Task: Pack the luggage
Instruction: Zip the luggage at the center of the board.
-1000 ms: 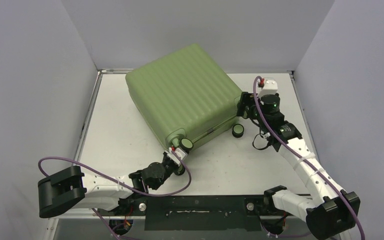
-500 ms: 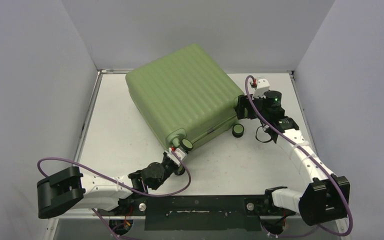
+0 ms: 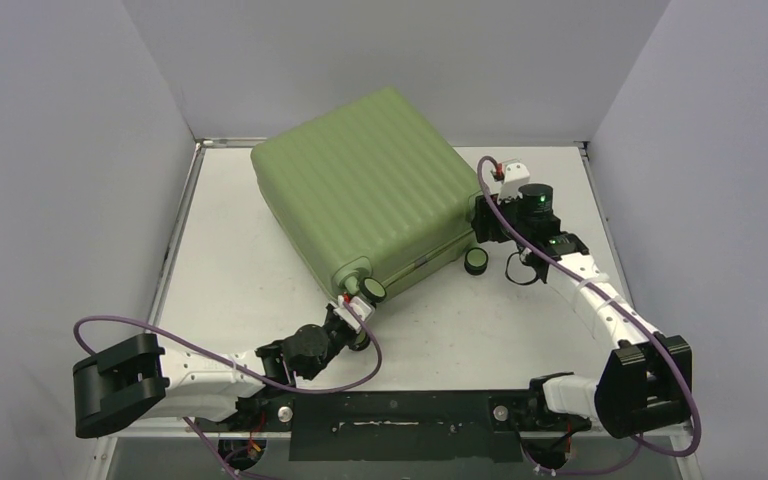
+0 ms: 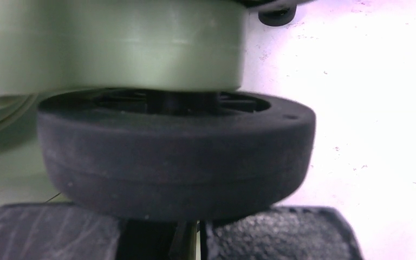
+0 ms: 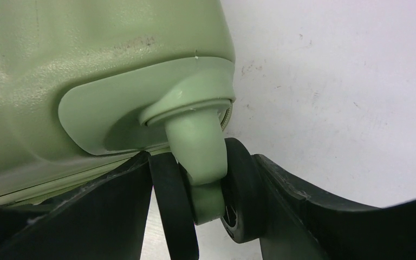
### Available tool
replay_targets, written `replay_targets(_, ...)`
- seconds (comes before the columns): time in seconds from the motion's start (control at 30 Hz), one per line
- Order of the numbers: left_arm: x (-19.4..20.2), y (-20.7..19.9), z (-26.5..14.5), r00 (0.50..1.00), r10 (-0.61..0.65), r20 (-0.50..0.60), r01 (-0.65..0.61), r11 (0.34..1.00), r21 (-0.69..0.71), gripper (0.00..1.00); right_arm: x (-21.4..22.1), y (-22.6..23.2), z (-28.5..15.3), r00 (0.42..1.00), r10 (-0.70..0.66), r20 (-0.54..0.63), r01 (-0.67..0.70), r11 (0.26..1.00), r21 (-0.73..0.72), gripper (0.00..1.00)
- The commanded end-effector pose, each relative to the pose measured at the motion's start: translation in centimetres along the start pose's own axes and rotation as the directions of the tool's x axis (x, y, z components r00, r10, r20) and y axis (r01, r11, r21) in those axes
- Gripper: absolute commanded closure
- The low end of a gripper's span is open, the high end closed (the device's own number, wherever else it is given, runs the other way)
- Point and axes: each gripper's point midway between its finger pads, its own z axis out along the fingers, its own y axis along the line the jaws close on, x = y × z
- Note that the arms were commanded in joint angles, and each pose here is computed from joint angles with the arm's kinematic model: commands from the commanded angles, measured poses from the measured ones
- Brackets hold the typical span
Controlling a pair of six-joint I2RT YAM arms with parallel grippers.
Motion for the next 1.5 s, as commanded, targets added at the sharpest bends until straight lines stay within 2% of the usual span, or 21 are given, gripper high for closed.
replay_targets(0.0, -4.1, -1.7, 1.0, 0.994, -0.052, 0.091, 0.046, 0.997, 0.058, 1.00, -0.9, 4.2, -1.4, 0.998, 0.000, 0.070, 0.006, 0.996, -0.091, 0.90)
replay_targets(0.13, -4.7, -2.5, 1.6, 0.995, -0.050, 0.087, 0.043, 0.996, 0.080, 1.00, 0.3, 5.6, -3.2, 0.997, 0.012, 0.073, -0.005, 0.996, -0.084, 1.00)
replay_targets(0.4, -6.3, -4.8, 3.2, 0.993, -0.061, 0.101, 0.048, 0.991, 0.121, 1.00, 1.4, 6.7, -6.0, 0.991, 0.100, 0.088, -0.092, 0.992, -0.090, 1.00)
replay_targets(0.53, -7.3, -5.5, 4.1, 0.991, -0.067, 0.112, 0.053, 0.991, 0.126, 1.00, 2.2, 7.1, -6.4, 0.993, 0.096, 0.066, -0.091, 0.993, -0.077, 1.00)
replay_targets(0.83, -7.6, -6.1, 5.4, 0.993, -0.078, 0.085, 0.074, 0.996, 0.054, 1.00, 4.9, 5.0, -4.8, 0.992, 0.125, 0.026, -0.126, 0.990, 0.055, 1.00)
replay_targets(1.0, -6.6, -5.3, 5.2, 0.990, -0.126, 0.059, 0.129, 0.991, -0.046, 1.00, 4.6, 3.8, -4.0, 0.977, 0.198, 0.081, -0.207, 0.970, 0.127, 1.00)
replay_targets(1.13, -6.2, -5.9, 4.7, 0.991, -0.124, 0.059, 0.128, 0.989, -0.071, 1.00, 3.8, 3.6, -3.3, 0.961, 0.247, 0.125, -0.261, 0.958, 0.119, 1.00)
replay_targets(1.47, -6.4, -7.6, 5.3, 0.992, -0.099, 0.074, 0.104, 0.992, -0.075, 1.00, 4.1, 5.7, -1.3, 0.951, 0.295, 0.091, -0.299, 0.954, 0.031, 1.00)
